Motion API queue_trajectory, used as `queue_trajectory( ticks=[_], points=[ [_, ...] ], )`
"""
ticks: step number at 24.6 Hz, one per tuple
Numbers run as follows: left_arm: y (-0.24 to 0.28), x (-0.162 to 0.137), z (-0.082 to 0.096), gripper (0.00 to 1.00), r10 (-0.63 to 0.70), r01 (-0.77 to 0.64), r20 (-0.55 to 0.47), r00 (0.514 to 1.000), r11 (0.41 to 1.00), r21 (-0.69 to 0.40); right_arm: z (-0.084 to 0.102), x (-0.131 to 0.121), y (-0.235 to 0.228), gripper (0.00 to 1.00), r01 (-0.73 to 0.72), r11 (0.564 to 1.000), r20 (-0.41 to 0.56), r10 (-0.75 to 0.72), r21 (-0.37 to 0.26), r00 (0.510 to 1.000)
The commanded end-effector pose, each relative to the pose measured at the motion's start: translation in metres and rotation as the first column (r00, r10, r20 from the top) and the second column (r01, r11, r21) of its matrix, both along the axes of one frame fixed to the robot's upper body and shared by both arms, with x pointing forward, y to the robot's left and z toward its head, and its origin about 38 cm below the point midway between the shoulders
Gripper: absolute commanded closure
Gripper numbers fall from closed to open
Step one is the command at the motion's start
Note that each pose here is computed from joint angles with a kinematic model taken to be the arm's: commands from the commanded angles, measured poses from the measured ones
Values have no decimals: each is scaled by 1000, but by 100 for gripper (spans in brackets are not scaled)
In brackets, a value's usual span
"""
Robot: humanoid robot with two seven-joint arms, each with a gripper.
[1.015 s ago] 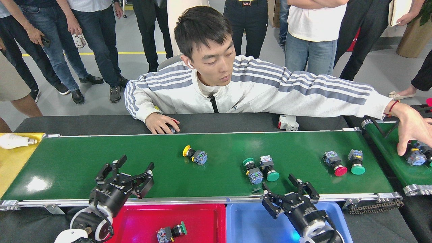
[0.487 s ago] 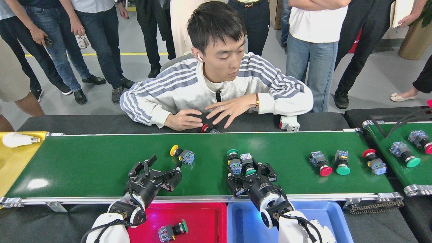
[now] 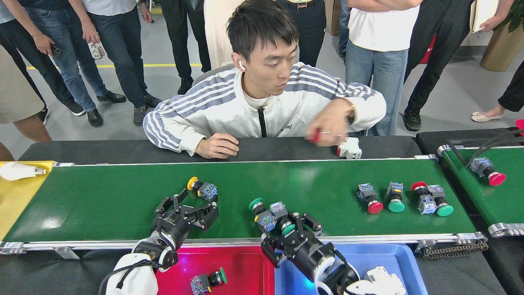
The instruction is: Pick switch part from conveyor to tray
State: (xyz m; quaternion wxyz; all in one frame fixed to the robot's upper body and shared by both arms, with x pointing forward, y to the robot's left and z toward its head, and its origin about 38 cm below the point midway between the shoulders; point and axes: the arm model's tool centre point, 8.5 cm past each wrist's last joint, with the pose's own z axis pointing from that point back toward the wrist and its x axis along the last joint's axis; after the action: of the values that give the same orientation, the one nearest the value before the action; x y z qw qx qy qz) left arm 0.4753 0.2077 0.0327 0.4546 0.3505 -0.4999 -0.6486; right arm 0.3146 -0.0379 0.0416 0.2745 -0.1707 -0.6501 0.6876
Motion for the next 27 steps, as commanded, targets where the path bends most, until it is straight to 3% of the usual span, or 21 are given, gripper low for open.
queue_trajectory(
  ticks=[1, 4, 6, 8, 11, 12, 14, 17, 22, 24, 26, 27],
  points=[
    [4, 12, 10, 0, 32, -32, 24, 999, 999, 3, 9, -20, 26, 0, -154, 988, 36, 154, 2, 987],
    [13, 22, 8, 1, 99, -99, 8, 995, 995, 19, 7, -27, 37, 0, -185, 983, 27, 185, 5, 982],
    [19, 24, 7, 10, 152, -153, 9, 988, 988, 29, 9, -25, 38, 0, -177, 984, 30, 176, 15, 984],
    [23, 25, 7, 29, 183, -183, 14, 983, 982, 36, 10, -19, 31, 0, -148, 989, 30, 148, 20, 989],
    [29, 20, 1, 76, 197, -197, -1, 980, 980, 28, 14, 8, -31, 0, 62, 995, 32, -64, 73, 997],
    [32, 18, -2, 85, 205, -205, -7, 979, 979, 21, 9, 10, -67, 0, 180, 978, 2, -181, 105, 983],
    [37, 15, -4, 92, 218, -218, -12, 976, 976, 7, -2, 2, -124, 0, 381, 913, -57, -377, 143, 924],
    [37, 4, -5, 94, 187, -188, 4, 982, 982, 8, -15, -21, -205, 0, 667, 732, -87, -662, 136, 744],
    [12, -47, 8, 95, -93, 95, 88, 992, 995, -21, -19, -23, -240, 0, 810, 582, -71, -807, 73, 586],
    [2, -86, 15, 93, -299, 303, 115, 947, 953, -14, -12, -12, -238, 0, 818, 571, -52, -817, 74, 575],
    [-7, -133, 15, 87, -507, 511, 109, 855, 859, -14, -5, 5, -216, 0, 786, 616, -7, -787, 59, 617],
    [-5, -149, 17, 68, -514, 518, 114, 850, 855, -11, -3, 11, -208, 0, 788, 614, 5, -789, 49, 615]
  ],
)
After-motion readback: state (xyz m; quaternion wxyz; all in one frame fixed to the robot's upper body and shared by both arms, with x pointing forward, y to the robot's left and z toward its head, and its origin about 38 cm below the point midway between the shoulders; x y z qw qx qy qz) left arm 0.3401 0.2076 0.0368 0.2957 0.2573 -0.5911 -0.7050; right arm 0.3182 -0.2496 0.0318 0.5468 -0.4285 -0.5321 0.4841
